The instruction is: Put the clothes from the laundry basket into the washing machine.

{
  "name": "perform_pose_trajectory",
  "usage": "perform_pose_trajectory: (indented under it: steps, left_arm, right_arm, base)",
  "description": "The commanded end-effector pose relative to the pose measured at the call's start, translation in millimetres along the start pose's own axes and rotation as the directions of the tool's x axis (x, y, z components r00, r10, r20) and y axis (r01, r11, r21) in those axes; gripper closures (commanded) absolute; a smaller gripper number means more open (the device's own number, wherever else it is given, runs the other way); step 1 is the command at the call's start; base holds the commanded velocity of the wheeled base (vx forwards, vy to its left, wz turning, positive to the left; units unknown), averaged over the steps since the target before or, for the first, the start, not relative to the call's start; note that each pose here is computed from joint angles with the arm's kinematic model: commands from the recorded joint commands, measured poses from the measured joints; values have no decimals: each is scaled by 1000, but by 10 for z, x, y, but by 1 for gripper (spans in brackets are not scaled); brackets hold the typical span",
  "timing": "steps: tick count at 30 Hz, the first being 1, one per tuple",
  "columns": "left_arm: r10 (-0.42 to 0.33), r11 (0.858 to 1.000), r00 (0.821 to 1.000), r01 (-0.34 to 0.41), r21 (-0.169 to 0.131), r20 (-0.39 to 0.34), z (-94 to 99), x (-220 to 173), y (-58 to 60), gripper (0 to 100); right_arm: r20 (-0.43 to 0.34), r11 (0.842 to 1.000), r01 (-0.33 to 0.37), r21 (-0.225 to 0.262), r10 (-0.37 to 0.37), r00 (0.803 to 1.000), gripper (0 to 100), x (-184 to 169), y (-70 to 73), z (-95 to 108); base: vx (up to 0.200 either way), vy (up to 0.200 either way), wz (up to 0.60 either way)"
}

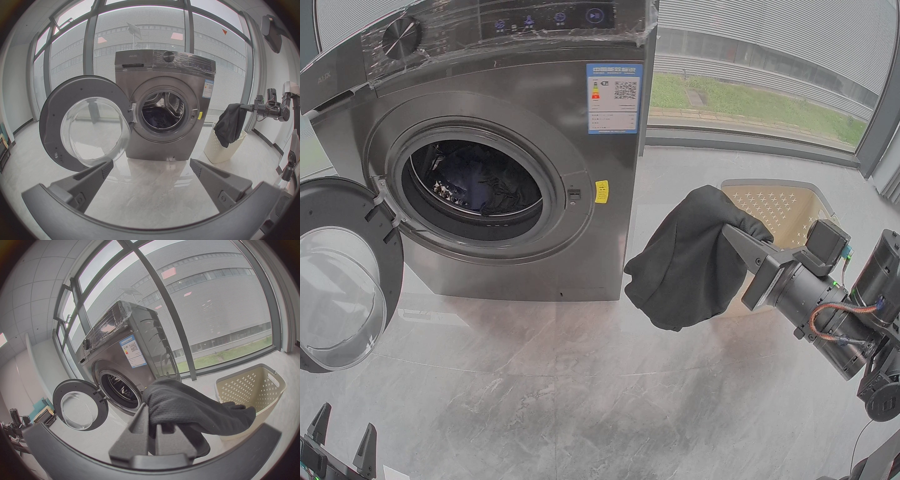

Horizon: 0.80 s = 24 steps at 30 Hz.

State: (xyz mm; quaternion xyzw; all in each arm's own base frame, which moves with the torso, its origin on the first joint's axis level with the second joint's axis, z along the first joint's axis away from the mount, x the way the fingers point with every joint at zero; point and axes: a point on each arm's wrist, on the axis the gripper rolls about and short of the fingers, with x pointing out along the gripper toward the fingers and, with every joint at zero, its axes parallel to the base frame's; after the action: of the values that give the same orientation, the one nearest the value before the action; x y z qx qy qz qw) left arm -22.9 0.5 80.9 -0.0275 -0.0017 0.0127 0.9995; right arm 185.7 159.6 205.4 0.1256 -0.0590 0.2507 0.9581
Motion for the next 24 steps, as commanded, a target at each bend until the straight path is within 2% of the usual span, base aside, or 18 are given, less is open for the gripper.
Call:
perform_pose_trajectory:
  steps: [1, 4, 10, 22, 24]
  left_arm:
    - [1, 1000, 1000, -1, 0, -6, -47, 4, 3, 0]
    - [1, 1000, 1000, -1, 0, -6, -47, 4, 3, 0]
    - [1, 1000, 1000, -1, 0, -6, -47, 4, 3, 0]
    - [2, 1000, 1000, -2, 0, -6, -47, 4, 3, 0]
    - [2, 1000, 1000, -2, 0, -6, -47, 4, 3, 0]
  right_arm:
    - [-2, 1000, -3, 0, 3, 1000, 100, 1, 9, -4]
    - [0, 1000, -2, 0, 2, 1000, 100, 4, 6, 1]
    - [1, 1000, -4, 1, 4, 1000, 100, 6, 8, 4]
    - [-2, 1000, -3, 0, 3, 1000, 100, 7, 6, -4]
    - [-2, 1000, -3, 0, 3, 1000, 100, 7, 6, -4]
  base:
    - [0, 200, 0]
    - [0, 200, 0]
    - [0, 0, 0]
    - [-200, 0, 0]
    - [0, 0, 0]
